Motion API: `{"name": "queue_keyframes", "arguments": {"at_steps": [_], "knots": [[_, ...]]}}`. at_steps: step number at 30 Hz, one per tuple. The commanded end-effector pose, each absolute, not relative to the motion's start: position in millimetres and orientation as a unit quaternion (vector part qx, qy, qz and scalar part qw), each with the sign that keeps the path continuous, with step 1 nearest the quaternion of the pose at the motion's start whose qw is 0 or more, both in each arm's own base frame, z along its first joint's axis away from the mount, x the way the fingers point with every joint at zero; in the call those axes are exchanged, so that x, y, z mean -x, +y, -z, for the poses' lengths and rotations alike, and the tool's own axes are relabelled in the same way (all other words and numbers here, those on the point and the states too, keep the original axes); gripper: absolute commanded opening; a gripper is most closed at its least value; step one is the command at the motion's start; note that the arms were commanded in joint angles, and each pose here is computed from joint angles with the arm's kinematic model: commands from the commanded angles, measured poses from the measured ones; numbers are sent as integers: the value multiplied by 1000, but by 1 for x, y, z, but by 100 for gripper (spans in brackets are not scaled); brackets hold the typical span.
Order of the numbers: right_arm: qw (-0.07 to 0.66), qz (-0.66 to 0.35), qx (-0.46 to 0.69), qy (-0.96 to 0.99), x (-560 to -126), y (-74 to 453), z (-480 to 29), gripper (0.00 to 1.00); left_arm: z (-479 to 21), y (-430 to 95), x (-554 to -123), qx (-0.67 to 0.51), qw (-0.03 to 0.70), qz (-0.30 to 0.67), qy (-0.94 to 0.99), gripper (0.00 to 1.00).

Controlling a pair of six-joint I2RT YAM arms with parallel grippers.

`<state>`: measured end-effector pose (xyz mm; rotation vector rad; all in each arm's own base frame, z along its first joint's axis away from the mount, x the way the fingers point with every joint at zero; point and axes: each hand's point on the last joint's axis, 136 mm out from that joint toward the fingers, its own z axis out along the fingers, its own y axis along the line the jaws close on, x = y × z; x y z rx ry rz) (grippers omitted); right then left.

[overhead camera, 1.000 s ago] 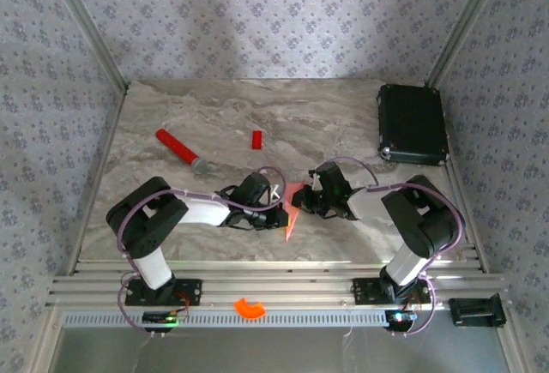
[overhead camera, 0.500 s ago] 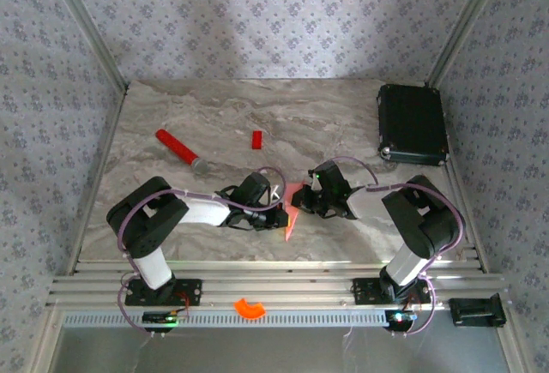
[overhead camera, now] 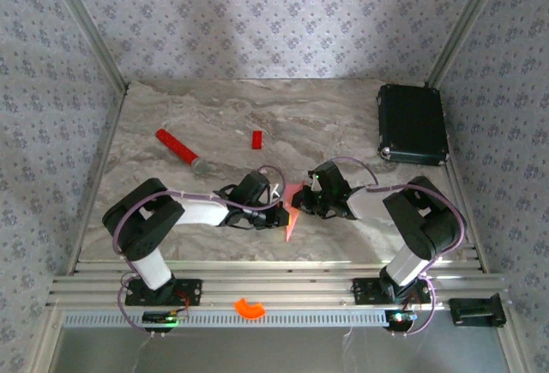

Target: Fold a paper plane with a square sheet of paper (pick it up from the middle)

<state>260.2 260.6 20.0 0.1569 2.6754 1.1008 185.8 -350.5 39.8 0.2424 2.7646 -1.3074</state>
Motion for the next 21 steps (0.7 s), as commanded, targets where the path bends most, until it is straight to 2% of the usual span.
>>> {"name": "queue_keyframes", "arguments": {"at_steps": [1,10,21], "knots": [[87,-333,-65,937,-240,245,3,8,-60,-360,-194,-88,55,445,889,4],[89,-337,-70,935,-239,245,2,8,-51,-366,-197,-87,53,440,892,6],[109,-360,-70,924,-245,243,-23,10,9,-326,-169,-93,12,323,942,0]]}}
